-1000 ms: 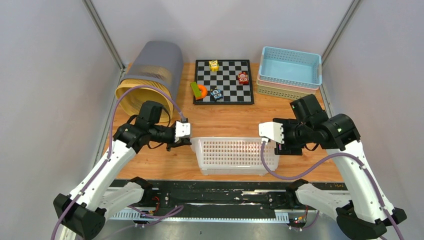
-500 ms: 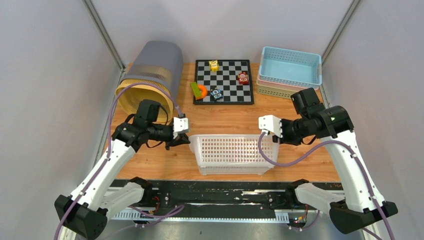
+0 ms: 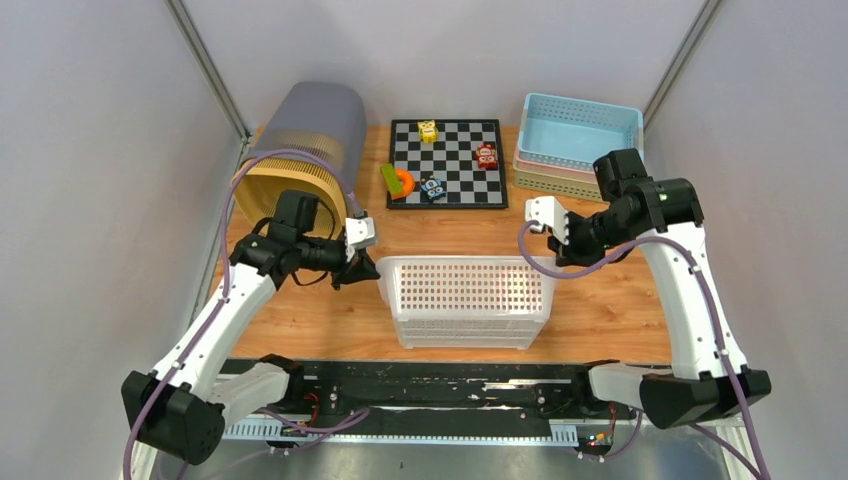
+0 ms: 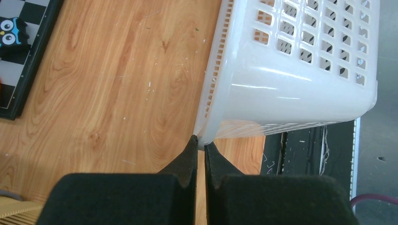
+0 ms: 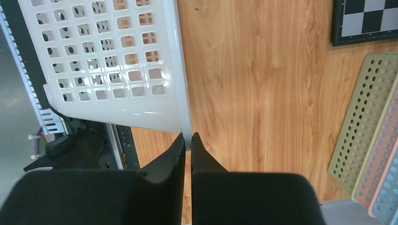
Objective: Turn the large container upside down
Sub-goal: Turn the container upside down at the center of the board.
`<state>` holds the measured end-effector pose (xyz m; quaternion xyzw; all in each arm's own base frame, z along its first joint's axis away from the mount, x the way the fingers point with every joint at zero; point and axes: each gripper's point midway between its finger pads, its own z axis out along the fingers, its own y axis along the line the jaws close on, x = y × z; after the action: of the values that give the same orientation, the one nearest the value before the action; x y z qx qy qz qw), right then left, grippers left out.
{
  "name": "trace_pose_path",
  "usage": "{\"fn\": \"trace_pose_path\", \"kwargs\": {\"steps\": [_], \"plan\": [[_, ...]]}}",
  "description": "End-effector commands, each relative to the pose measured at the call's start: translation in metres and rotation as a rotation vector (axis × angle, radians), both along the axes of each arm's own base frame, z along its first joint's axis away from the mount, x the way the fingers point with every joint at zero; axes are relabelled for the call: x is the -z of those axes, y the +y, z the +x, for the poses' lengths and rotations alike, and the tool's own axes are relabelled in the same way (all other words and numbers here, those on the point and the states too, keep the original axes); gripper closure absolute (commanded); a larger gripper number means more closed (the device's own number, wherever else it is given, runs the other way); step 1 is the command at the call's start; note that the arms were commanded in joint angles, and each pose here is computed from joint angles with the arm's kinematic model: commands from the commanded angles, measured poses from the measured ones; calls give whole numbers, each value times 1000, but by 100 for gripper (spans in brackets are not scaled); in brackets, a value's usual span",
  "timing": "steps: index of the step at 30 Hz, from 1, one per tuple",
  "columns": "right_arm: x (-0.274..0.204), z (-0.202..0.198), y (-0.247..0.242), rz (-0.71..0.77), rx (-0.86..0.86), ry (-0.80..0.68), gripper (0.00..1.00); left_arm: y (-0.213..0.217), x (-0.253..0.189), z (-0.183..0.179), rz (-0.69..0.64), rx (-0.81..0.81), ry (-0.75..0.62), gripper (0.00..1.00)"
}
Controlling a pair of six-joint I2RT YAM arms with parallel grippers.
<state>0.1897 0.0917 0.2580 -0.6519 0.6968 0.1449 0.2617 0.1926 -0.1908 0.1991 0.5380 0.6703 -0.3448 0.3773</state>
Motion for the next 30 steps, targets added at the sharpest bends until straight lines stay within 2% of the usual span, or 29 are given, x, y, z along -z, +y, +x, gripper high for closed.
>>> {"fn": "trace_pose_path", "kwargs": {"steps": [1,7,13,23,30], "plan": [[-17,-15,35,213,-40,144,97,-14,-13,-11,-84,36,126,100],[-21,-1,42,244,52,218,97,-16,-19,5,-92,-52,165,100],[-9,27,39,221,193,228,97,-17,-24,19,-111,-125,179,100],[11,72,30,187,329,123,97,-23,-10,39,-126,-204,256,100],[21,96,28,183,376,118,97,-29,-2,53,-140,-235,292,100]]}}
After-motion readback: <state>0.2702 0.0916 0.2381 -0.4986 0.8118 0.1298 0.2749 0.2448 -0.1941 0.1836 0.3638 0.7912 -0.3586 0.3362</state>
